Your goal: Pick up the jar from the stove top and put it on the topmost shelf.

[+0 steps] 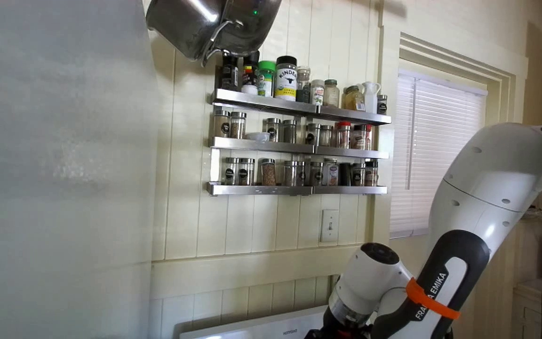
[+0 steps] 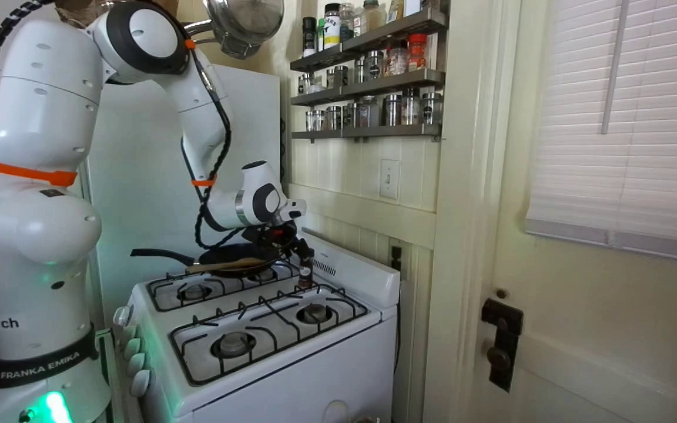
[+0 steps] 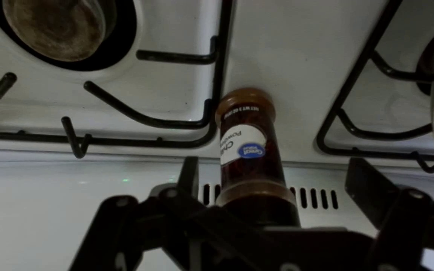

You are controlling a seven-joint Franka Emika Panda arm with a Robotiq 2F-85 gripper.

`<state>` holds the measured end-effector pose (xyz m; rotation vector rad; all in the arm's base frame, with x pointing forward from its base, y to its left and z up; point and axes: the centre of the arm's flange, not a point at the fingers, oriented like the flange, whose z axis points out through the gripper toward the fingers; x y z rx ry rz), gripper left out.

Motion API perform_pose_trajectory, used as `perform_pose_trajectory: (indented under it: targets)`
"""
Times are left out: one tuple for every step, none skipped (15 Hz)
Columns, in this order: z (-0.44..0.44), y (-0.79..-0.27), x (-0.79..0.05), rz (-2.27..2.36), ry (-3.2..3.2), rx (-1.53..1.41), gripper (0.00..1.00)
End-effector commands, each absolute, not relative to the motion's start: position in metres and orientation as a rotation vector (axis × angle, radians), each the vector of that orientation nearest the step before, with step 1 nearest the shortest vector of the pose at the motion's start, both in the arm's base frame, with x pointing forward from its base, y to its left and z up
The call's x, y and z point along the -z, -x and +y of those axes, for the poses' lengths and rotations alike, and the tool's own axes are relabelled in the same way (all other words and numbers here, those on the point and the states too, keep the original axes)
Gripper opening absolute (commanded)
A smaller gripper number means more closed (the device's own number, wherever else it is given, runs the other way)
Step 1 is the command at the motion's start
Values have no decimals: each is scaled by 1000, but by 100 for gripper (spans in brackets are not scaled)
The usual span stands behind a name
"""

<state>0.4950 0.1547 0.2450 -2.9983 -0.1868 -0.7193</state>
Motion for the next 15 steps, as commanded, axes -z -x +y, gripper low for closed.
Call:
perform_pose_trajectory:
  targets:
    - [159,-491,-221,-157,3048,694,100]
    - [157,-490,-218,-154,3048,693,100]
    - [157,-491,-213,-164,3040,696,100]
    - [158,-491,-209,-191,3046,716,100]
    - [159,-492,-205,-200,3058,722,100]
    - [159,-494,-201,-219,3063,732,100]
    - [159,-495,-198,-234,3074,730,100]
    - [159,-497,-194,-248,3090,734,100]
    - [158,-499,-192,-264,3109,765,100]
    - [157,-501,-190,-272,3106,774,100]
    - [158,-504,-188,-300,3105,801,100]
    - [159,-506,-188,-317,3090,833,100]
    - [161,-508,-186,-336,3086,848,100]
    - [162,-507,-186,-351,3068,868,100]
    - [165,-508,-183,-374,3048,877,100]
